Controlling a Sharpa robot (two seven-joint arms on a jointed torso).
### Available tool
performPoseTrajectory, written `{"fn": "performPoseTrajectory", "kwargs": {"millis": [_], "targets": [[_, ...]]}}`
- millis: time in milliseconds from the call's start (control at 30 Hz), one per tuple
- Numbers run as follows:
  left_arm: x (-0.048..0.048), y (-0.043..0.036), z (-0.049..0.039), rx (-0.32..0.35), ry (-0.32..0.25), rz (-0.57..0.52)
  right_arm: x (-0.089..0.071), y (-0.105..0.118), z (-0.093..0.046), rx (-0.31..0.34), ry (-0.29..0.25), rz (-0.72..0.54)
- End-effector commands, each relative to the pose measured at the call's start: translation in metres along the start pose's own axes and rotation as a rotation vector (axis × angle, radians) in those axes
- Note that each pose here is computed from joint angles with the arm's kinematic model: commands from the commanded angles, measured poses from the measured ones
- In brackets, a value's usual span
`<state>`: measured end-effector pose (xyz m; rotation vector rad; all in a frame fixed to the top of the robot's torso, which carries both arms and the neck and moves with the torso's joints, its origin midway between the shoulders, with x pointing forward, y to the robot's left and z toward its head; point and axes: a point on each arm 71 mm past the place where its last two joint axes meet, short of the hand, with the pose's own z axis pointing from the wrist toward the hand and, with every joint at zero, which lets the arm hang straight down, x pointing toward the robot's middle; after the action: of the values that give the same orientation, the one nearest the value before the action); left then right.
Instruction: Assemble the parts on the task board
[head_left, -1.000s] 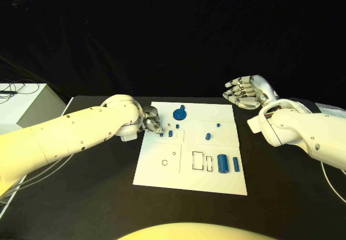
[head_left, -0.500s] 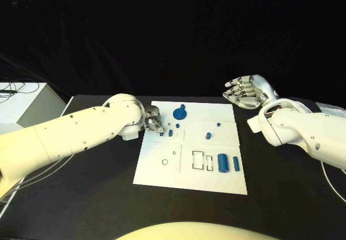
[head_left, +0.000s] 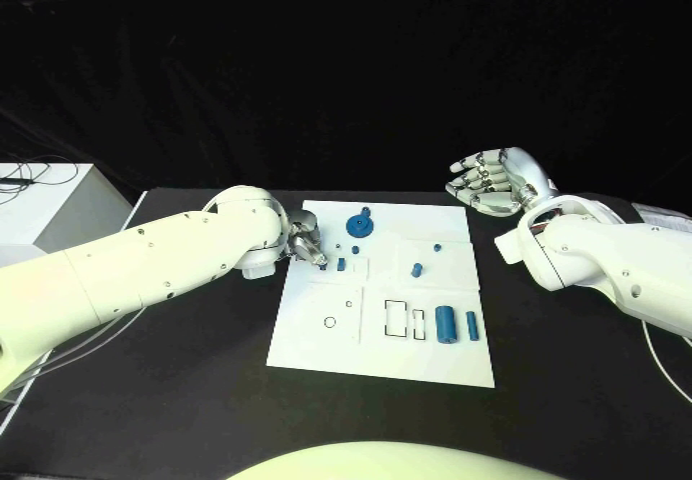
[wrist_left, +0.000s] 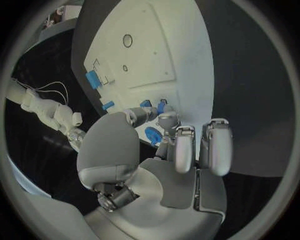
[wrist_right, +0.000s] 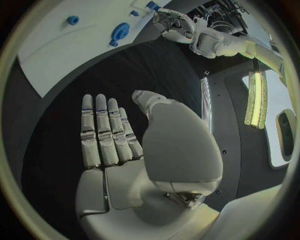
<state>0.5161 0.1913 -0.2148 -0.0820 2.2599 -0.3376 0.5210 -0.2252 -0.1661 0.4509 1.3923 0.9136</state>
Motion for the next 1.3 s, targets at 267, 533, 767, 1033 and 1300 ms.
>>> {"fn": "performPoseTrajectory", "kwargs": {"millis": [267,533,767,1033,1300], "targets": [[0.001,-0.0015,-0.0007,0.004,0.015,0.011,0.0013,0.001,0.0001,-0.01,0.013,0.0],[0.0008,-0.0017,-0.0008,0.007,0.013,0.007,0.0015,0.0011,0.0001,-0.01,0.014,0.0],[0.0012,-0.0018,0.0007,0.005,0.011,0.008,0.0017,0.0013,0.0001,-0.01,0.014,0.001],[0.0037,-0.0016,0.0026,0.001,0.017,0.013,0.0013,0.0011,-0.0002,-0.01,0.014,0.001],[0.0045,-0.0003,0.0029,-0.004,0.02,0.023,0.0013,0.001,-0.0002,-0.01,0.014,0.001]]}}
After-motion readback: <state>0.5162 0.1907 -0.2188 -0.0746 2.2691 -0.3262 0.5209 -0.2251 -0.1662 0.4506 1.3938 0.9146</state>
